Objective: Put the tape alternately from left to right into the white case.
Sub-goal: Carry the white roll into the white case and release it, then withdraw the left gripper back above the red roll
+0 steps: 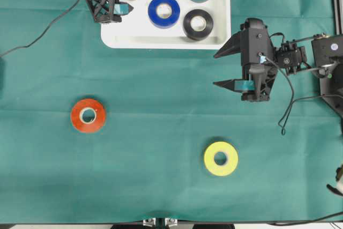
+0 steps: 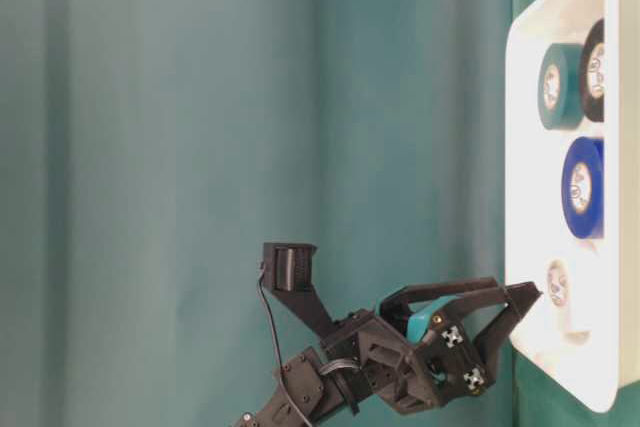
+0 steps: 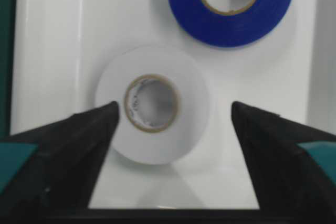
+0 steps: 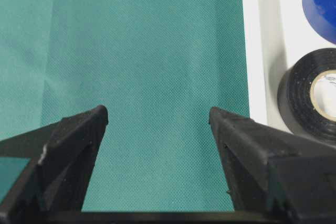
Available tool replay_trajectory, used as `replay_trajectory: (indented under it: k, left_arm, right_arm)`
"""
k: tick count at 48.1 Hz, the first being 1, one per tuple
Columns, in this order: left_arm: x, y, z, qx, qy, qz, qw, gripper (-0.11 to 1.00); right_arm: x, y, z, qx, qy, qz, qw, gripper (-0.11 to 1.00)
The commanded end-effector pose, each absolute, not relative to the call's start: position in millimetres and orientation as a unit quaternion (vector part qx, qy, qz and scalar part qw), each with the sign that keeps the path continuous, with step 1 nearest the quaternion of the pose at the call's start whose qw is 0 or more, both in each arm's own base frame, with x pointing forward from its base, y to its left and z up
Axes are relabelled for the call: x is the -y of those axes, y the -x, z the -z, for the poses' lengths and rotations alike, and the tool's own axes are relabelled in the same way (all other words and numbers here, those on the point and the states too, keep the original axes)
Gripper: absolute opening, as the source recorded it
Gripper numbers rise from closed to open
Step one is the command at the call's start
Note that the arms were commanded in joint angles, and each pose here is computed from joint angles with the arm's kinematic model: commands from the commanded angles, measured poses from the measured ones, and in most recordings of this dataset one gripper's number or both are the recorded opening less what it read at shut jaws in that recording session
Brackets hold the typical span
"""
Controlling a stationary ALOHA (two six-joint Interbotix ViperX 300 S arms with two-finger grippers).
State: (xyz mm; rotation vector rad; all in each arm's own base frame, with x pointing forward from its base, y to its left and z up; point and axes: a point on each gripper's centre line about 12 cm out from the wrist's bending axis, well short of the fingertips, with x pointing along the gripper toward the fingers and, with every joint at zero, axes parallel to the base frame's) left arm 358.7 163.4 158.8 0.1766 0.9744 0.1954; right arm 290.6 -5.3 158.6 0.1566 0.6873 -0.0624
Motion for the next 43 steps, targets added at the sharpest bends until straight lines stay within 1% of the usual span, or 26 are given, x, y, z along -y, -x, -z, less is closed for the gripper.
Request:
replay_trajectory:
  k: [1, 3, 4, 5, 9, 19, 30, 35, 43]
  left_arm:
    - [-165, -361, -173, -0.448, -0.090, -0.101, 0.884, 0.68]
    - [-164, -361, -172, -0.449, -0.090, -0.100, 0.883, 0.79]
    - [-164, -360, -172, -0.450, -0.089, -0.099, 0.883, 0.83]
    - [-164, -360, -172, -0.450, -0.089, -0.099, 0.883, 0.85]
    - [-164, -360, -171, -0.451, -0.088, -0.099, 0.883, 0.81]
    - [-162, -360, -170, -0.452, -0.089, -0.097, 0.882, 0.81]
    - [-153, -362, -169, -0.453, -0.092, -0.087, 0.882, 0.81]
    - [-142, -363, -170, -0.452, -0.097, -0.075, 0.884, 0.81]
    - [-108, -364, -172, -0.446, -0.103, -0.044, 0.888, 0.81]
  right_arm:
    - [5, -293, -165, -0.324, -0.077, 0.028, 0.943, 0.84]
    - [5, -292, -165, -0.325, -0.077, 0.028, 0.942, 0.84]
    - [4, -293, -165, -0.324, -0.078, 0.028, 0.942, 0.84]
    - [4, -293, -164, -0.325, -0.078, 0.028, 0.942, 0.84]
    - [5, -292, -164, -0.325, -0.078, 0.028, 0.942, 0.84]
    - [4, -293, -165, -0.324, -0.078, 0.028, 0.942, 0.84]
    - [4, -293, -164, -0.325, -0.078, 0.028, 0.942, 0.84]
    - [4, -293, -165, -0.323, -0.078, 0.027, 0.943, 0.84]
    - [4, -293, -165, -0.321, -0.078, 0.026, 0.943, 0.84]
